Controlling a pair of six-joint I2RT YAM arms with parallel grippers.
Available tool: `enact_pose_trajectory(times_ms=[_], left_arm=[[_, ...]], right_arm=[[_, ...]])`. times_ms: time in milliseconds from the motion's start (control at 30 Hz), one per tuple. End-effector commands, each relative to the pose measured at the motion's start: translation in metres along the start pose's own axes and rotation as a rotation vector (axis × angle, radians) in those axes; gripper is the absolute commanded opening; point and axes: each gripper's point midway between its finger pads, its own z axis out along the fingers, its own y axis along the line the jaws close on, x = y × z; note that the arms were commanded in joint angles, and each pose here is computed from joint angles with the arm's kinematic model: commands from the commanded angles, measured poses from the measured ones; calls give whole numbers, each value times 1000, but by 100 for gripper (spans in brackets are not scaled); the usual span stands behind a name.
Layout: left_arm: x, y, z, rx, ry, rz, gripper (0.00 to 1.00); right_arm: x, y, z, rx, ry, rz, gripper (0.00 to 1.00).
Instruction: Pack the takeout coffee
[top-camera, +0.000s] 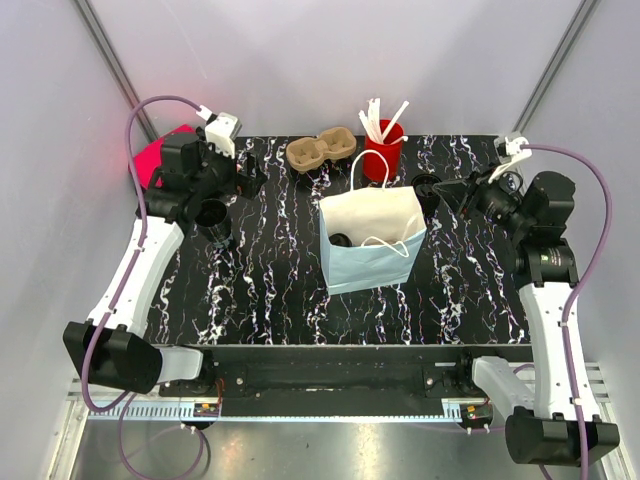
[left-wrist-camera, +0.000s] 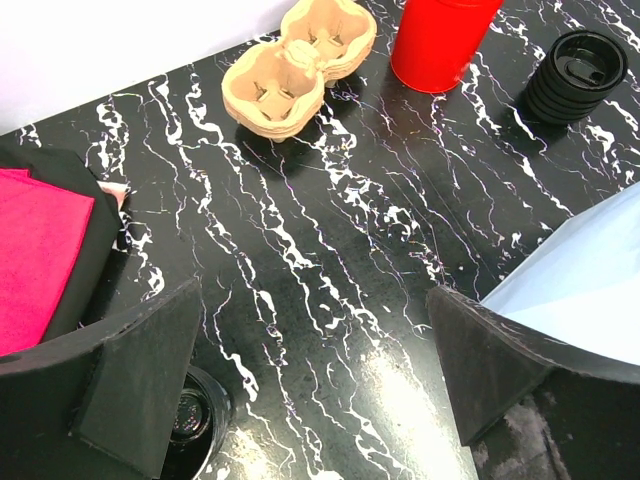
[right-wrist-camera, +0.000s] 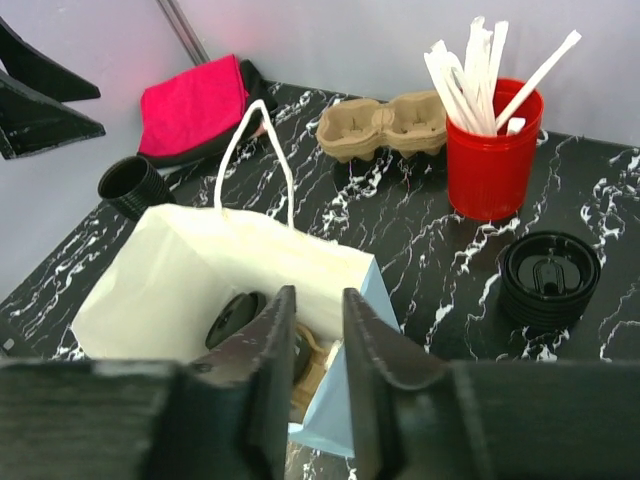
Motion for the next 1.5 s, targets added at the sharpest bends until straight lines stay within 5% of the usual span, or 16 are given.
enact_pose_trajectory(times_ms=[0, 233, 533, 833, 1200, 1467], left_arm=[[-27, -3, -8, 15, -81, 25, 99], [-31, -1, -7, 18, -62, 30, 99], [-12, 7, -13, -27, 28, 46, 99], [-6, 4, -30, -47, -97, 118, 99], [-28, 17, -66, -207, -225, 87, 99], [-86, 30, -98, -315, -310, 145, 99]], right_arm=[[-13, 3, -11, 24, -13, -57, 35], [-35, 13, -24, 33, -19, -108, 53], [-52, -13, -27, 184, -31, -151, 98], [-76, -65, -29, 450, -78, -172, 100], [-76, -84, -23, 473, -28, -353, 100], [-108, -78, -39, 525, -64, -413, 100]])
